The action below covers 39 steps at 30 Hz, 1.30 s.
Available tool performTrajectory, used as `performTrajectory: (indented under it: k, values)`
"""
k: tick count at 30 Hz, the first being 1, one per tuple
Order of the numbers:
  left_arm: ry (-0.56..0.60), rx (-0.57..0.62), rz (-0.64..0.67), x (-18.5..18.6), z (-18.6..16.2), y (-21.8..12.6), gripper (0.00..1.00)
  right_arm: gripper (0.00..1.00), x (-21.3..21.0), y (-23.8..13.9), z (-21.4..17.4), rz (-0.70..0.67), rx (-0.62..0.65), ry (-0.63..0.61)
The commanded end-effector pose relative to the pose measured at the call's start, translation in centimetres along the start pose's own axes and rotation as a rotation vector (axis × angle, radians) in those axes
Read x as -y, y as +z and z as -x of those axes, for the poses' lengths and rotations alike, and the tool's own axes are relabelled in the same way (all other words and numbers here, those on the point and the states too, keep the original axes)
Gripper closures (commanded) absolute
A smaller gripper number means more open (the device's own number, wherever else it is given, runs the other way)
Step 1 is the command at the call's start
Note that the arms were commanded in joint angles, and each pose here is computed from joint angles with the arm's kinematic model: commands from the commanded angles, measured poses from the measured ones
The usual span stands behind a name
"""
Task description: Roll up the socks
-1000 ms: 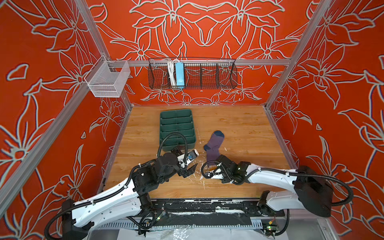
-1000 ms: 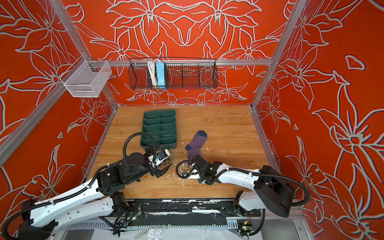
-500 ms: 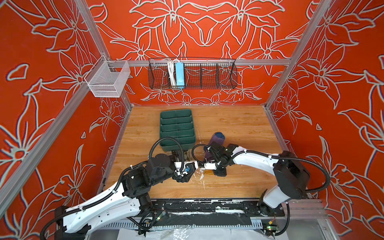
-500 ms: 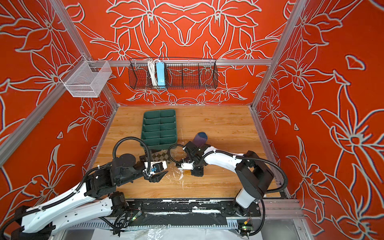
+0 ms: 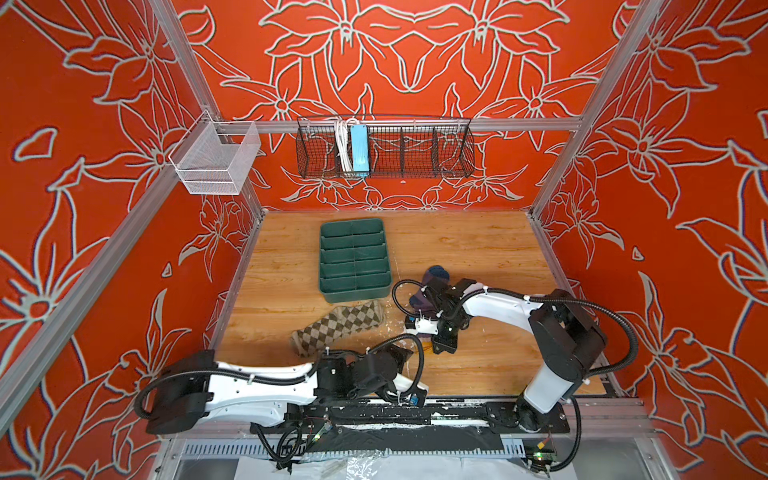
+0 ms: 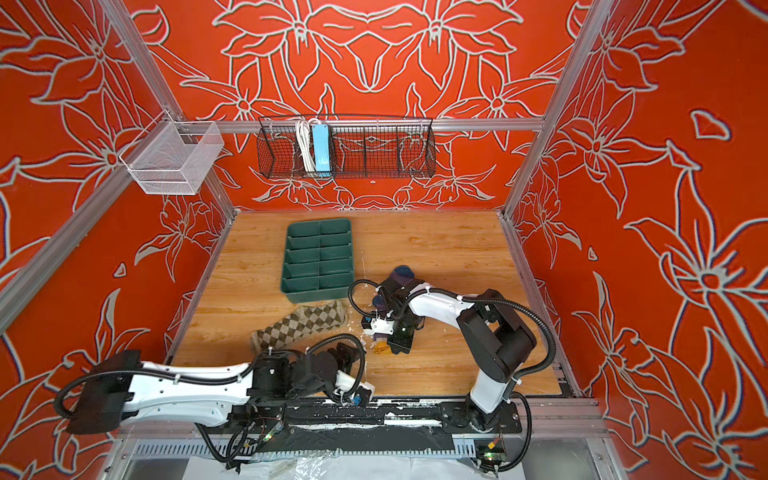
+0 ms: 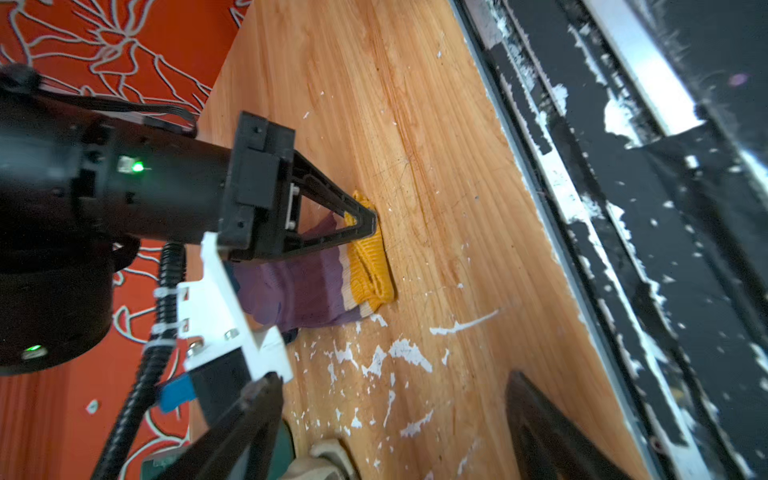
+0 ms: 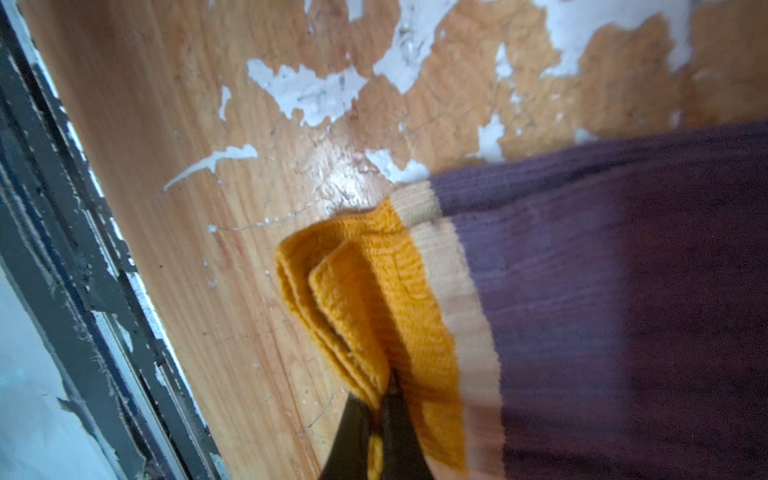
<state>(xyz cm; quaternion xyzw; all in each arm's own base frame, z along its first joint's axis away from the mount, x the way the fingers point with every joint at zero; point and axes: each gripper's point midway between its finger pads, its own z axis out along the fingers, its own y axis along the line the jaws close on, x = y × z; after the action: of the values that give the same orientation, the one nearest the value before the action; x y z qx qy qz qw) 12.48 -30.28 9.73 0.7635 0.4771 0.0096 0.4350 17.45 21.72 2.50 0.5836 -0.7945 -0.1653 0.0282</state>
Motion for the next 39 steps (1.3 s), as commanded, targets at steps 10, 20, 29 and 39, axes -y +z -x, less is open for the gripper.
performTrajectory:
  k: [10,20,29,39]
  values:
    - [-0.240,-0.091,0.148,-1.4,-0.4,6.3,0.22,1.00,0.2,0.2,0.2,0.034,0.007,0.051]
    - [-0.328,-0.198,0.049,-0.5,-3.1,9.1,0.38,1.00,0.2,0.1,0.2,0.031,0.013,0.051]
    - [-0.359,-0.246,0.010,0.6,-4.5,10.6,0.64,1.00,0.1,-0.4,0.4,0.020,0.030,0.040]
    - [-0.442,-0.266,-0.037,-0.3,-4.9,10.2,1.00,0.96,1.1,-1.7,-0.1,-0.093,0.044,0.033]
